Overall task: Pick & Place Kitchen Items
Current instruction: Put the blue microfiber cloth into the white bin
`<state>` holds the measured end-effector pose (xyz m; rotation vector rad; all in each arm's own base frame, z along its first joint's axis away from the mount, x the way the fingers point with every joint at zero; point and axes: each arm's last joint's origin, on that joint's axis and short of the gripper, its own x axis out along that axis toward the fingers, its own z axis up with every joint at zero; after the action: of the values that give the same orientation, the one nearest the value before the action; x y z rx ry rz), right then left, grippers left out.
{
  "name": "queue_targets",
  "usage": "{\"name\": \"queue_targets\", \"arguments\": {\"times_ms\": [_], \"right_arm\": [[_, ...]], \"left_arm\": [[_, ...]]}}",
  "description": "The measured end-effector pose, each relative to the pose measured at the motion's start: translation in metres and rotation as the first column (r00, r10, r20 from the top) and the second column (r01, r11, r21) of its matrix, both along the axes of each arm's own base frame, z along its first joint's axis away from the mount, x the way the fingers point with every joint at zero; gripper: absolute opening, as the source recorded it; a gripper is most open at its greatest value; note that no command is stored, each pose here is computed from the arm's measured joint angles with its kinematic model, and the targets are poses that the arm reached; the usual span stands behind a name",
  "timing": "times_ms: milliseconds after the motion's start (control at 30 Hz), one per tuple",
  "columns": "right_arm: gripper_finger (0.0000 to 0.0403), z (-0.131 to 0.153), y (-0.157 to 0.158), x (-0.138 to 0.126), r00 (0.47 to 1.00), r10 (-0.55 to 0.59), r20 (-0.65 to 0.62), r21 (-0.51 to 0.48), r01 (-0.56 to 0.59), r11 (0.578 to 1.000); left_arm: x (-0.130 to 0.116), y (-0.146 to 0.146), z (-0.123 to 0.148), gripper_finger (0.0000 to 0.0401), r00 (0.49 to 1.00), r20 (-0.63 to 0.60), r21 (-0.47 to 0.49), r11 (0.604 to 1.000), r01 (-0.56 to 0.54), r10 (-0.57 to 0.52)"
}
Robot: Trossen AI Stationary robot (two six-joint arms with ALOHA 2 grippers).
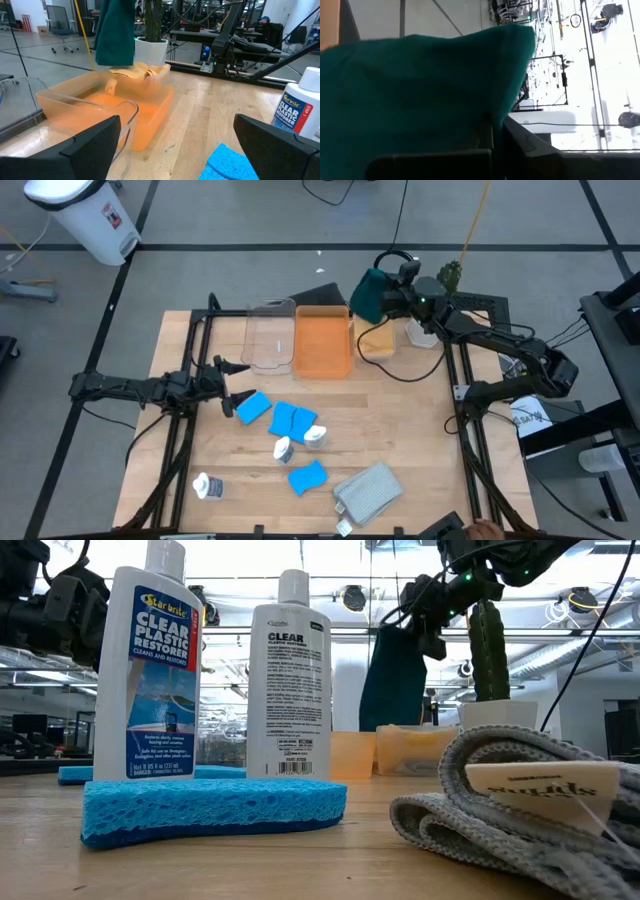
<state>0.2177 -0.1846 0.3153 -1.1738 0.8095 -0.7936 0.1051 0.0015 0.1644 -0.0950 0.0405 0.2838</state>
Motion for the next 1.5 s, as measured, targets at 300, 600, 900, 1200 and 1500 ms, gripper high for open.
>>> {"name": "queue_targets", "arguments": {"times_ms": [300, 600, 900, 1200, 1500], "right_arm": [[0.0, 0.003, -0.003, -0.006, 0.994, 0.061, -0.093, -0.062, -0.067, 0.996], [0.0, 0.007, 0.008, -0.015, 0.984, 0.156, -0.08, 0.024, -0.155, 0.988], [0.0, -0.018, 0.01, -0.015, 0.988, 0.154, 0.028, 0.174, -0.156, 0.972], [0.0, -0.035, 0.02, -0.021, 0.989, 0.144, 0.043, 0.272, -0.15, 0.95], [0.0, -0.041, 0.045, -0.026, 0.974, 0.224, 0.037, 0.447, -0.216, 0.868]], "left_arm": [[0.0, 0.0, 0.0, 0.0395, 1.0, 0.0, 0.0, 1.0, 0.0, 0.0], [0.0, 0.0, 0.0, 0.0395, 1.0, 0.0, 0.0, 1.0, 0.0, 0.0], [0.0, 0.0, 0.0, 0.0395, 1.0, 0.0, 0.0, 1.0, 0.0, 0.0], [0.0, 0.0, 0.0, 0.0395, 1.0, 0.0, 0.0, 1.0, 0.0, 0.0], [0.0, 0.0, 0.0, 0.0395, 1.0, 0.0, 0.0, 1.0, 0.0, 0.0]]}}
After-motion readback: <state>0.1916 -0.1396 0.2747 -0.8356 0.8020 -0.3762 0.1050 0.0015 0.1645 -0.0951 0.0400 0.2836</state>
